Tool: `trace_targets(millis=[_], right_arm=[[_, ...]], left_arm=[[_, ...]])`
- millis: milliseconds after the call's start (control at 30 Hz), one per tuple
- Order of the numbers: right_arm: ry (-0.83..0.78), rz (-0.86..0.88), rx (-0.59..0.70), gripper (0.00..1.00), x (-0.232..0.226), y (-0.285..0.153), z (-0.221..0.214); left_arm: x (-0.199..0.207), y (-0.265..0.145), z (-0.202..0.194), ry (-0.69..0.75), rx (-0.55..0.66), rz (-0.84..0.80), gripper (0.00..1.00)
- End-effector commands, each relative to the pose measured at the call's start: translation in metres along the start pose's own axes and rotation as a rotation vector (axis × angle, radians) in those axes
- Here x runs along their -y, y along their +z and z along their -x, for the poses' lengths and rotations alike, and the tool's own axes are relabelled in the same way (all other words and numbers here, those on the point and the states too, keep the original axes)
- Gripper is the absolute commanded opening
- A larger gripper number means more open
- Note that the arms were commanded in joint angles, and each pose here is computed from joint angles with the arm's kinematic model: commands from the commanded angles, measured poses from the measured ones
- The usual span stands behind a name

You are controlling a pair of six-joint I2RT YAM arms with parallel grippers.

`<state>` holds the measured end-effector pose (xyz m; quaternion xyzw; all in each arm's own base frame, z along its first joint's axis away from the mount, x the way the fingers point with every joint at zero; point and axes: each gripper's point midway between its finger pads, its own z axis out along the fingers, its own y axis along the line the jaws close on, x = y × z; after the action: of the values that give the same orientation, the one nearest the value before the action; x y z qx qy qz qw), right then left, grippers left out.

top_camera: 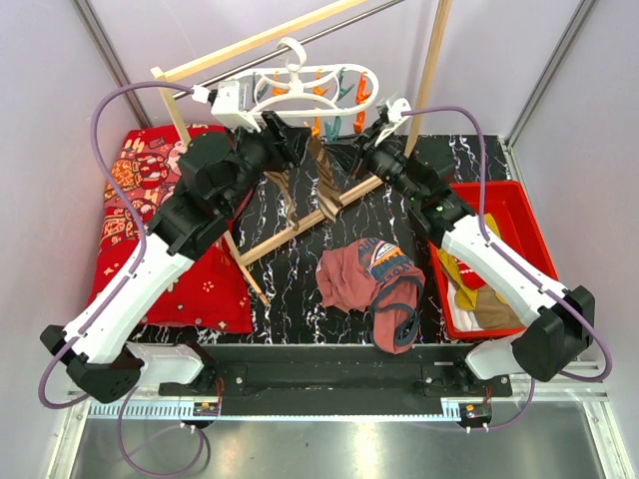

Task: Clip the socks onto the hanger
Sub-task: Open the clamp at the hanger.

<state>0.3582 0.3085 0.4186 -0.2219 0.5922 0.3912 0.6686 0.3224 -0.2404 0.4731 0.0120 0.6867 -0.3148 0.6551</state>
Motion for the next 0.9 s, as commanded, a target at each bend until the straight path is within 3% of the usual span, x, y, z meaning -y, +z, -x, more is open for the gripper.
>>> trace_targets(millis=[0,300,500,700,867], right_arm=[[-0.095,-0.132,0.046,0.14,0.007,-0.004,0.020],[-0.167,-0.219,0.031,0.14,-0.001,-0.001,0.012],[-0.190,-0.220,0.026,0.15,-0.010,0.002,0.009],[-0.216,-0.215,0.020,0.16,-0.020,0.004,0.006],[-0.221,-0.214,0.021,0.17,-0.023,0.005,0.003]], left_arm=[[0.024,-0.019,0.022,-0.052,0.026,-0.094,0.59],[0.034,-0.009,0.002,-0.042,-0.029,-0.107,0.64],[0.028,0.006,0.000,-0.017,-0.019,-0.048,0.61],[0.022,0.017,-0.003,0.001,-0.018,0.001,0.49],[0.017,0.022,-0.009,0.015,-0.033,0.029,0.33]])
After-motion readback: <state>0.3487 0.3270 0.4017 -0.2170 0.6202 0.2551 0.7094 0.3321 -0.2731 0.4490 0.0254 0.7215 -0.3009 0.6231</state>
